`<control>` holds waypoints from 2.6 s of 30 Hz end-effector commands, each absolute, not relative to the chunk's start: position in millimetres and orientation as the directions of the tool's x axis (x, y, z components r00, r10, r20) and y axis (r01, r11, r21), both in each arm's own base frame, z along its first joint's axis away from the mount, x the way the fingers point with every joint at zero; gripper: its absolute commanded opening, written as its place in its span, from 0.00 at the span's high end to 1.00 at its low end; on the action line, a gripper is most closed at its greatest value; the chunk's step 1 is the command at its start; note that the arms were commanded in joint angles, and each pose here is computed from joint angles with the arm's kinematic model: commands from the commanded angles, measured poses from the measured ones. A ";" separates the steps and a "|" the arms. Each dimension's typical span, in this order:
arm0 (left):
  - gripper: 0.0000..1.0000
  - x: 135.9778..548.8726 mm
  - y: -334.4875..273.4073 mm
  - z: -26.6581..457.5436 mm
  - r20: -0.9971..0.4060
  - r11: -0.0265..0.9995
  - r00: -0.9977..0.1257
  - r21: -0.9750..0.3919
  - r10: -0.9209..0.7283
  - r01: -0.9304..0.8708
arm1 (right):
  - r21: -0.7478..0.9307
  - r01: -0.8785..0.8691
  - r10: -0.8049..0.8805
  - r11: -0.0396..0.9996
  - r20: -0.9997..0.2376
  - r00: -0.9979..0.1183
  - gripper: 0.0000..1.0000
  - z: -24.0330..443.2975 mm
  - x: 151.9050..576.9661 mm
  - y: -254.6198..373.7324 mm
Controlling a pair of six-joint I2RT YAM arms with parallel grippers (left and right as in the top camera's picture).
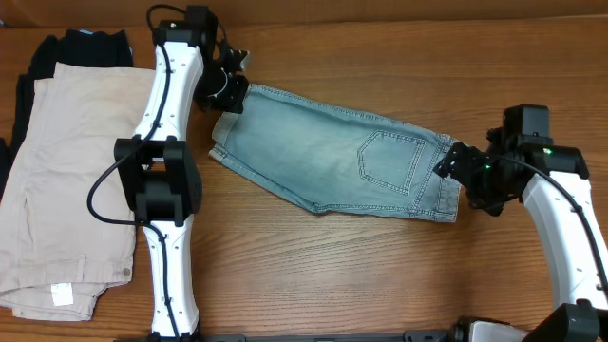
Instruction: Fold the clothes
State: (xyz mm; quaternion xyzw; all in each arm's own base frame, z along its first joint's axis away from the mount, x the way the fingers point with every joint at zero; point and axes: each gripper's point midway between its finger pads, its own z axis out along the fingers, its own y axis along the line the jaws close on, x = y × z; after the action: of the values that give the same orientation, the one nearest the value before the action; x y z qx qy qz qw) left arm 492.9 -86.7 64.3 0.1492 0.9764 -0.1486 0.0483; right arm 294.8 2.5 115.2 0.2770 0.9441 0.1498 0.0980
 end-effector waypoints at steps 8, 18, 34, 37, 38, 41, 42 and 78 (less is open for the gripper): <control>0.96 473.7 -95.9 28.9 -0.104 0.865 -0.925 -0.329 0.365 0.379 | 0.491 0.374 0.506 0.787 -0.168 -0.846 0.13 101.6 307.0 -11.4; 0.96 455.7 -77.0 -8.7 0.008 0.921 -0.951 -0.253 0.310 0.298 | 0.471 0.396 0.506 0.788 -0.129 -0.853 0.13 56.1 299.7 -11.6; 0.96 455.7 -76.8 -9.5 0.015 0.929 -0.958 -0.250 0.286 0.274 | 0.520 0.519 0.660 0.678 -0.122 -0.741 0.30 -3.9 283.0 -4.9; 0.96 454.9 -76.5 -9.7 0.021 0.932 -0.960 -0.247 0.280 0.266 | 0.540 0.529 0.682 0.655 -0.120 -0.721 0.31 -1.0 289.9 -0.7; 0.96 454.9 -75.0 -10.2 0.025 0.936 -0.961 -0.236 0.274 0.261 | 0.549 0.528 0.687 0.648 -0.124 -0.716 0.33 0.7 293.6 1.7; 0.96 454.9 -71.0 -11.1 0.032 0.943 -0.963 -0.212 0.269 0.256 | 0.558 0.504 0.679 0.659 -0.152 -0.719 0.53 3.6 300.3 4.6; 0.96 455.0 -70.7 -11.1 0.036 0.948 -0.967 -0.210 0.253 0.240 | 0.558 0.502 0.679 0.661 -0.159 -0.717 0.64 4.1 301.7 3.7; 0.96 407.4 -219.2 2.1 0.137 0.898 -0.965 -0.413 0.223 0.149 | 0.572 0.010 0.300 0.820 -0.415 -0.859 0.96 246.9 367.8 48.7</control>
State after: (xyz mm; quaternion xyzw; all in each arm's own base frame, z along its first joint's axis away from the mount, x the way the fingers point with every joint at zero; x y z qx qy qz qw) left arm 405.7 -233.4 13.1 0.1404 0.9579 -0.2379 -0.0789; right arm 356.7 23.2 201.7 0.1136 0.9362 0.2583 0.2094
